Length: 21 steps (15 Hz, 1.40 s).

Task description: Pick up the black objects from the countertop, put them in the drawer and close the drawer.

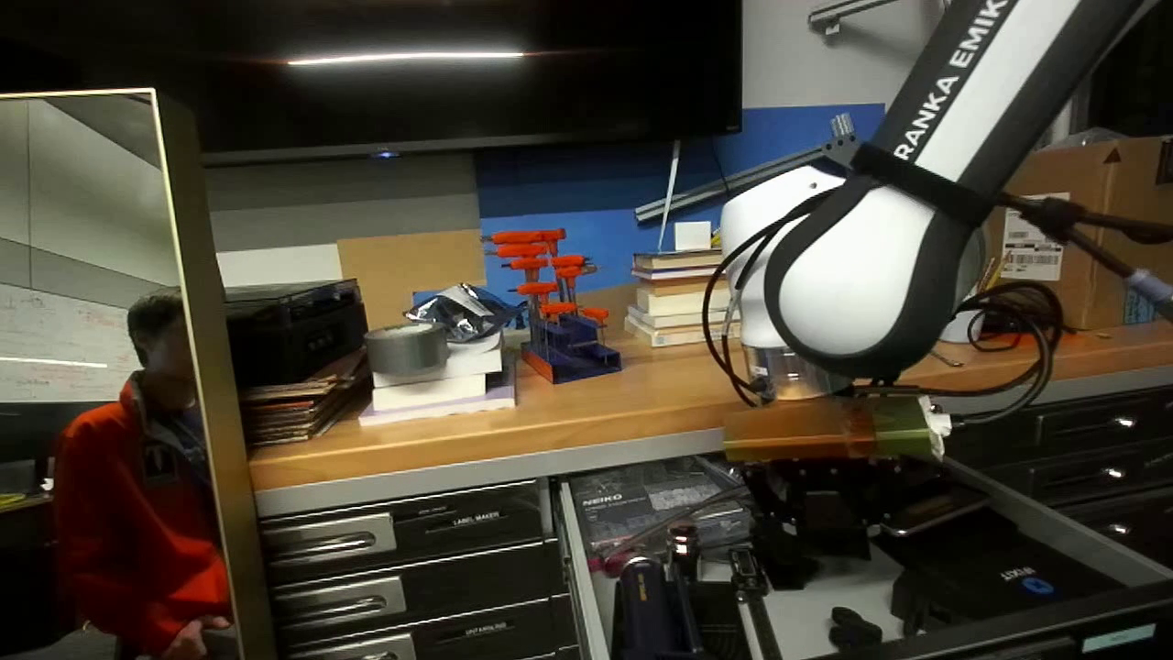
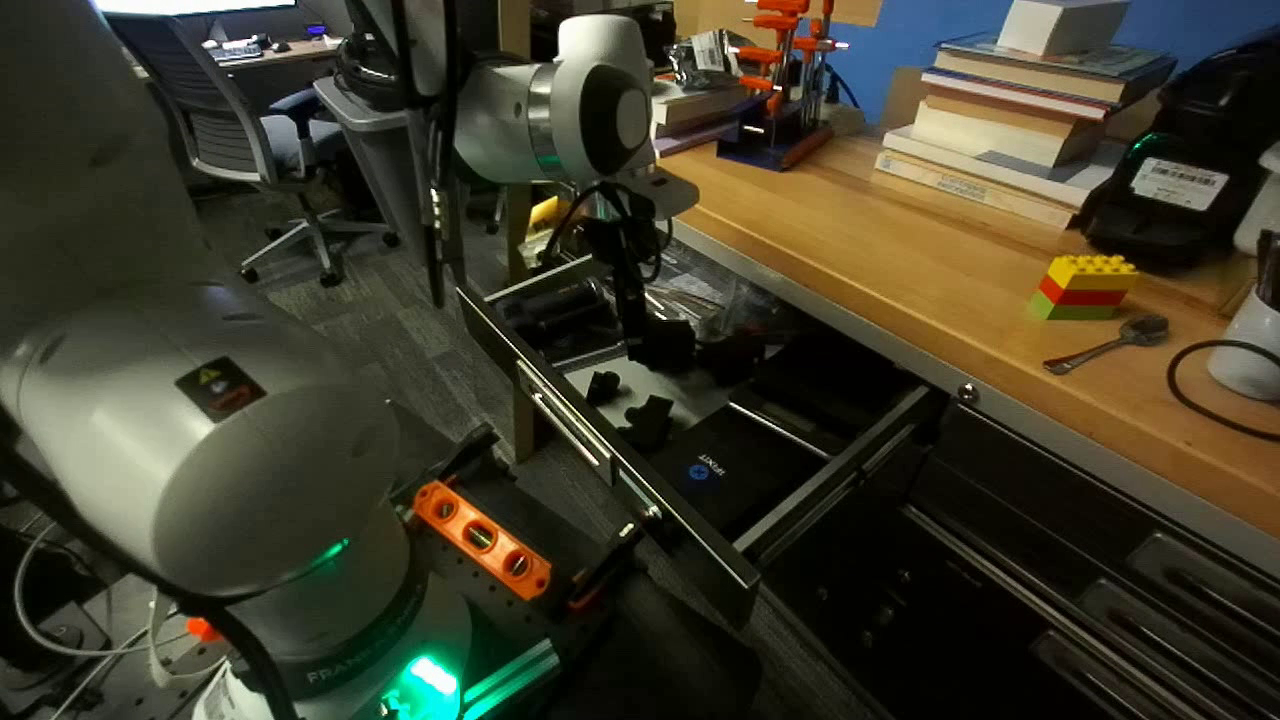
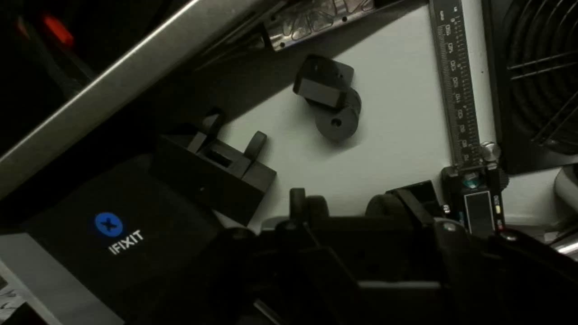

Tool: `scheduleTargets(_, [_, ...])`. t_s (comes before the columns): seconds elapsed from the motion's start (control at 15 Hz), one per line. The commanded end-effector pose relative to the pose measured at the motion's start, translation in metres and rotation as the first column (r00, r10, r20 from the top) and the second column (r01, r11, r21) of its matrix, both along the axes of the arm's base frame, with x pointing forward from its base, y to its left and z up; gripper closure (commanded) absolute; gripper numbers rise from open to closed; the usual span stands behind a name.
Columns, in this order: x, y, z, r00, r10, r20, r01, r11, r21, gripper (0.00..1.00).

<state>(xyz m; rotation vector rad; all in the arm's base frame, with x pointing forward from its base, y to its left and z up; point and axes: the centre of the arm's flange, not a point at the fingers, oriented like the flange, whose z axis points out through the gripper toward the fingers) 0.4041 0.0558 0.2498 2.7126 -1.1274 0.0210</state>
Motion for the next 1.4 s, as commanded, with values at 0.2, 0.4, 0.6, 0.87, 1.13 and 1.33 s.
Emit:
scheduleTargets(0.2, [-0.009, 0.007, -0.005, 0.978, -0.159, 0.138, 0.168, 0.984, -0.056, 0.75])
scheduleTargets(0.4, [-0.012, 0.008, -0.01, 0.962, -0.21, 0.174, 0.223, 0.973, -0.056, 0.75])
scheduleTargets(0.6, [-0.017, 0.008, -0.016, 0.948, -0.249, 0.199, 0.265, 0.963, -0.057, 0.75])
scheduleTargets(0.87, [-0.022, 0.008, -0.025, 0.936, -0.284, 0.207, 0.3, 0.953, -0.049, 0.75])
scheduleTargets(1.13, [-0.021, 0.009, -0.032, 0.929, -0.295, 0.225, 0.308, 0.951, -0.022, 0.75])
scheduleTargets(1.33, [-0.018, 0.009, -0.038, 0.924, -0.3, 0.237, 0.308, 0.951, 0.005, 0.75])
